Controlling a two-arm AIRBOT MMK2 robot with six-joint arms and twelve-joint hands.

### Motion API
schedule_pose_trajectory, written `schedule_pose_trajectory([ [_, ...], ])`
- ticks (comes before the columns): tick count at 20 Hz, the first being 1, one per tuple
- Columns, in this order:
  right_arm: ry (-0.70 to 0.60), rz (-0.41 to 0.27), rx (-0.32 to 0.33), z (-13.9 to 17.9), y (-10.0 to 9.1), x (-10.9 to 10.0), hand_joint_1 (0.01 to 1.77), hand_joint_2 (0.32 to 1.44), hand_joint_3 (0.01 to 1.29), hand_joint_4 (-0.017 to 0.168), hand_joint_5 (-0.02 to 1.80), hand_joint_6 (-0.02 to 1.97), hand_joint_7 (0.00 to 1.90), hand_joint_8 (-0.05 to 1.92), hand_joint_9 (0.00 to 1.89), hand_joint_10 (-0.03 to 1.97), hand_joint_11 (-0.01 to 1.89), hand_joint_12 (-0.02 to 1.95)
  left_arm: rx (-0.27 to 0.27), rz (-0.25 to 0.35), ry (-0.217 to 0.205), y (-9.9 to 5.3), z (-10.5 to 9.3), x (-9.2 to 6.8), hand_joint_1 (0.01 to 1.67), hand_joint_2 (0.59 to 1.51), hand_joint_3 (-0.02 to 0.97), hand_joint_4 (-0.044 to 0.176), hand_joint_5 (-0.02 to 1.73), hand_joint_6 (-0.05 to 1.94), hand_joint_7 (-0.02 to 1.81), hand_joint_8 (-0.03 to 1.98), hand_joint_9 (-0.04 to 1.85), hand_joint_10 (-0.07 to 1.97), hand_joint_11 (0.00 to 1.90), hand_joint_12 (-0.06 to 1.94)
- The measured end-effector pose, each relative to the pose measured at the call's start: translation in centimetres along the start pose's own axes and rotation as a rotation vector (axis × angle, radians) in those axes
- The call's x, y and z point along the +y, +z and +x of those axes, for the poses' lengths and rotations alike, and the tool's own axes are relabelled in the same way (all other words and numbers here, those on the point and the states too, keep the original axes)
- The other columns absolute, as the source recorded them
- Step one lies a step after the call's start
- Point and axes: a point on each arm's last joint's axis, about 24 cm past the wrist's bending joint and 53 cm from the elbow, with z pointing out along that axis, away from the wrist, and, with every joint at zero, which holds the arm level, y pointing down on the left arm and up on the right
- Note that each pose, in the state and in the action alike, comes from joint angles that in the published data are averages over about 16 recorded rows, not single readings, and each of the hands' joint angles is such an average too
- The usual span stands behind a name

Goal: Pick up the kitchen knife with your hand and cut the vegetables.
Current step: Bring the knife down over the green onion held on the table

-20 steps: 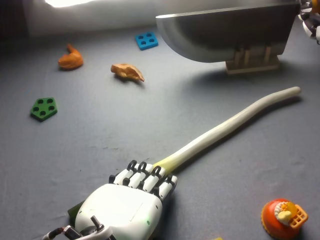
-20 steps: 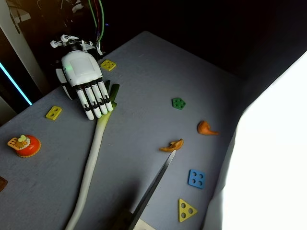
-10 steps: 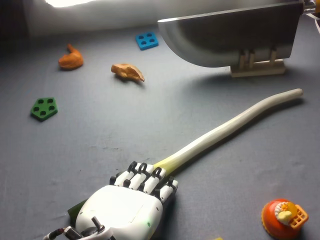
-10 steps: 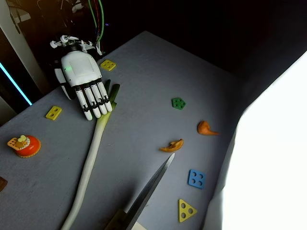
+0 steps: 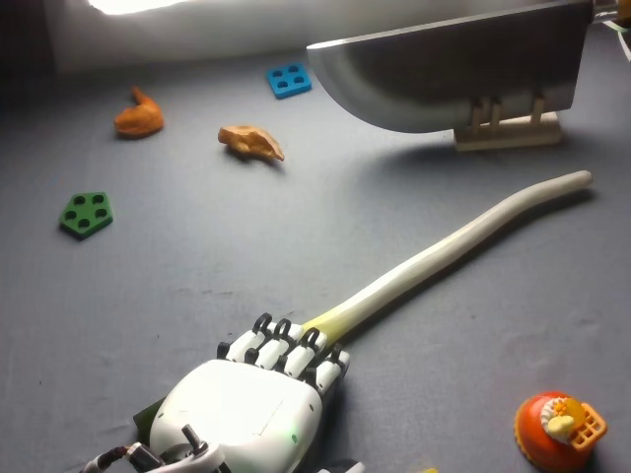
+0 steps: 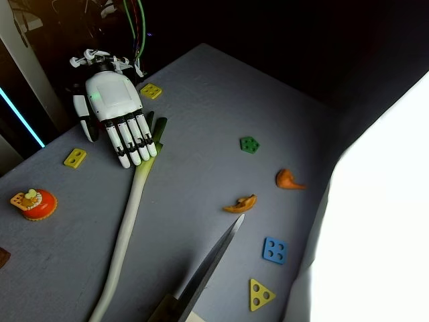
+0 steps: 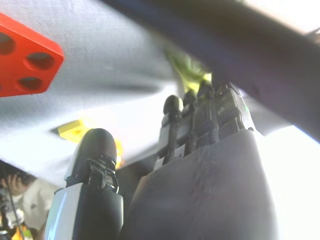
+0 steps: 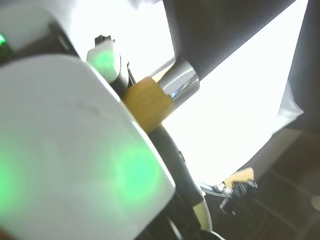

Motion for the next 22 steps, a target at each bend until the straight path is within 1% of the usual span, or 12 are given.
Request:
schedule_pose_trajectory([
  [2, -0.005, -0.007, -0.006, -0.2, 0.2, 0.3, 1.52, 0.64, 0.98, 0.161, 1.3, 1.9, 1.5, 1.76, 1.54, 1.8, 1.56, 1.82, 0.001, 0.0, 0.0, 0.0, 0.0, 0.0, 0.19, 1.438, 0.018, -0.005, 0.1, 0.01, 0.04, -0.01, 0.02, -0.02, 0.02, 0.06],
  [7, -0.017, -0.038, -0.026, -1.2, 0.6, 1.4, 1.52, 0.63, 0.99, 0.163, 1.29, 1.9, 1.5, 1.76, 1.54, 1.8, 1.56, 1.82, 0.003, -0.001, -0.001, 0.0, 0.1, 0.0, 0.1, 1.473, 0.026, -0.005, 0.08, 0.01, 0.03, -0.01, 0.01, -0.02, 0.02, 0.05],
  [14, -0.056, -0.084, -0.085, -4.3, 0.9, 3.7, 1.53, 0.62, 1.0, 0.164, 1.29, 1.9, 1.5, 1.76, 1.54, 1.8, 1.56, 1.82, 0.004, -0.002, -0.003, 0.0, 0.1, 0.0, 0.03, 1.508, 0.032, -0.005, 0.05, 0.01, 0.02, -0.01, 0.0, -0.02, 0.02, 0.02],
  [18, -0.098, -0.067, -0.14, -5.9, 0.8, 4.9, 1.53, 0.61, 1.0, 0.164, 1.29, 1.9, 1.5, 1.76, 1.54, 1.8, 1.56, 1.82, 0.004, -0.002, -0.002, 0.0, 0.1, 0.0, 0.02, 1.509, 0.027, -0.005, 0.04, 0.01, 0.02, -0.01, 0.0, -0.02, 0.02, 0.03],
  [22, -0.133, -0.016, -0.184, -7.1, 0.2, 5.9, 1.53, 0.61, 1.01, 0.164, 1.29, 1.9, 1.5, 1.76, 1.54, 1.8, 1.56, 1.82, 0.004, -0.001, -0.002, 0.0, 0.1, 0.0, 0.02, 1.509, 0.022, -0.005, 0.05, 0.01, 0.02, -0.01, 0.0, -0.02, 0.02, 0.03],
])
